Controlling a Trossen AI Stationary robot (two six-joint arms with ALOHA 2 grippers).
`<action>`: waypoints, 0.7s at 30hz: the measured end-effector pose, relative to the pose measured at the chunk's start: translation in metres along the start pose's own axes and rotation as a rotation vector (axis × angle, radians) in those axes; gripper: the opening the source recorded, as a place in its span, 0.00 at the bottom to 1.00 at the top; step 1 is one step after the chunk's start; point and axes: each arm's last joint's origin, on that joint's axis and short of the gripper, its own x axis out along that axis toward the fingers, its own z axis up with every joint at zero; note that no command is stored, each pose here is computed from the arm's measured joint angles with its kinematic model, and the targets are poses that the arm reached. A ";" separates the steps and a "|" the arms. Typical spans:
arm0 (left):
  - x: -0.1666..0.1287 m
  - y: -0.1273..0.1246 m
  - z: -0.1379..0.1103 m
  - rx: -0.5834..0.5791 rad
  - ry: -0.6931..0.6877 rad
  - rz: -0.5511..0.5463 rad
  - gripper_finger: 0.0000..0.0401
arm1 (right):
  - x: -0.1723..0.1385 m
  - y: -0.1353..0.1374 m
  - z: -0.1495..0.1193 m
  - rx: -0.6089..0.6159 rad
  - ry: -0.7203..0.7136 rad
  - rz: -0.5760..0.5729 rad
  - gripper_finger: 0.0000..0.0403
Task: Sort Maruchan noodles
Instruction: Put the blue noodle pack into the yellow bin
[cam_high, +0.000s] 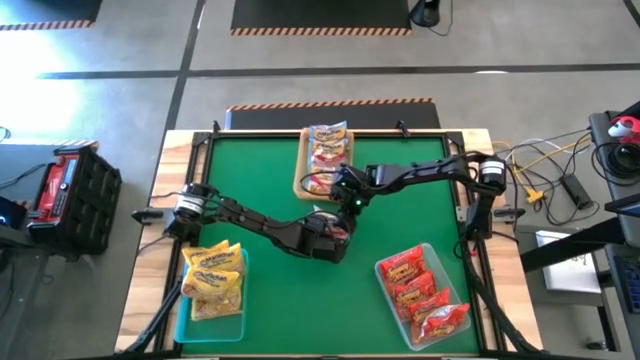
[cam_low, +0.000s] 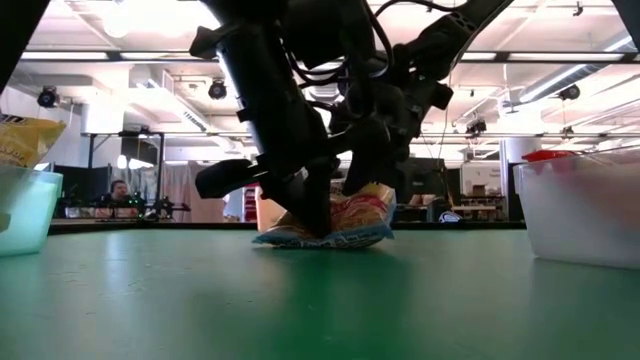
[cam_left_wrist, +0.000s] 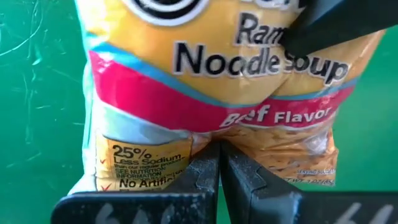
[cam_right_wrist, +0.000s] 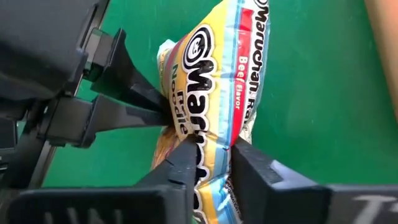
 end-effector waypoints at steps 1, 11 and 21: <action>-0.001 -0.001 0.000 -0.004 -0.002 -0.004 0.00 | -0.002 0.001 0.000 0.001 0.000 0.000 0.17; -0.038 -0.004 0.002 0.002 -0.065 -0.074 0.00 | -0.020 0.010 0.000 -0.042 -0.009 0.028 0.04; -0.066 -0.004 0.005 -0.014 -0.079 -0.125 0.00 | -0.051 0.021 0.006 -0.122 -0.096 0.045 0.02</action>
